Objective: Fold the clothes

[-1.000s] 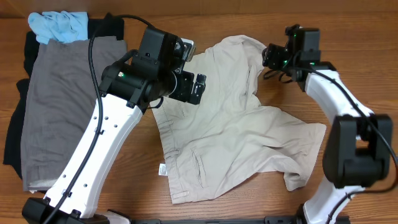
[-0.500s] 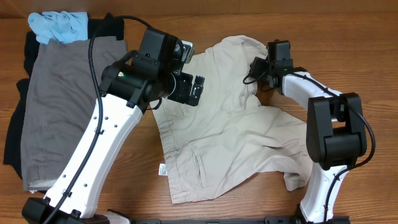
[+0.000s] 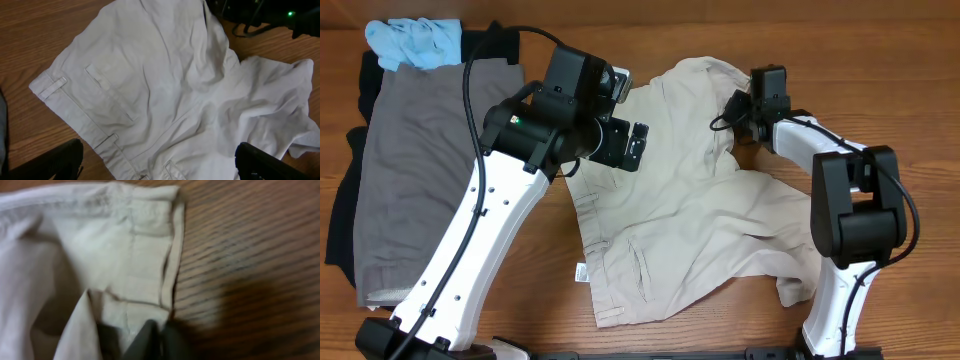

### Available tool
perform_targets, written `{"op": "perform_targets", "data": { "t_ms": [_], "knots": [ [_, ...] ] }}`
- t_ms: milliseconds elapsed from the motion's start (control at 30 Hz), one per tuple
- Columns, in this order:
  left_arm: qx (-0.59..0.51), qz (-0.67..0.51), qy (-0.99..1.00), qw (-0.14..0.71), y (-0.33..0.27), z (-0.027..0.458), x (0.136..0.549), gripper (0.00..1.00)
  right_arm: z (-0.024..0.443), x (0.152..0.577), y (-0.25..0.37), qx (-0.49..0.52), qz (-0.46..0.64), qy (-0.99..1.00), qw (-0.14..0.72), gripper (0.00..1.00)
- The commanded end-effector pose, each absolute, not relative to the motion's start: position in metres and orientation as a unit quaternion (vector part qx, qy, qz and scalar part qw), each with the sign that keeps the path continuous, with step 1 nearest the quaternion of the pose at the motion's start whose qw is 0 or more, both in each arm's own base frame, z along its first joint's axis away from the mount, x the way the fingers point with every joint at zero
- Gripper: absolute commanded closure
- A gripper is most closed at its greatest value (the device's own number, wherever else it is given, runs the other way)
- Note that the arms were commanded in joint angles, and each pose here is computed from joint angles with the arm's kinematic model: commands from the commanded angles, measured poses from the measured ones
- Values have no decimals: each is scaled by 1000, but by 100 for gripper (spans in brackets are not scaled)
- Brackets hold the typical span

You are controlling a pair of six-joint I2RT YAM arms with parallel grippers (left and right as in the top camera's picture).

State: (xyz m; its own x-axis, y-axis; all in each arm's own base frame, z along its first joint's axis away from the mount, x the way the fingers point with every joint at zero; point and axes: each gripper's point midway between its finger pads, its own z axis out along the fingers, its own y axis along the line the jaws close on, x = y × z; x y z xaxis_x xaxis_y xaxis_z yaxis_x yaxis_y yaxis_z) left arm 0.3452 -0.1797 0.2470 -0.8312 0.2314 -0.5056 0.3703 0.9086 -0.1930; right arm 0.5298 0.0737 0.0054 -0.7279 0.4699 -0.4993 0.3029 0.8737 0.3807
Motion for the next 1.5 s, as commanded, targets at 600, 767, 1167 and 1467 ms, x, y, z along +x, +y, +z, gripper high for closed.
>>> {"op": "perform_targets", "data": {
  "t_ms": [600, 767, 1167, 1467],
  "knots": [
    [165, -139, 945, 246, -180, 248, 346, 0, 124, 548, -123, 203, -5, 913, 354, 76],
    [166, -137, 948, 235, -181, 239, 349, 0, 128, 531, -154, 237, -3, 915, 328, 37],
    [150, -61, 971, 176, -172, 156, 391, 0, 192, 477, -101, 221, 110, 945, 213, 18],
    [175, -118, 966, 148, -160, 81, 438, 28, 183, 468, -58, 179, 105, 963, 172, 50]
  ]
}}
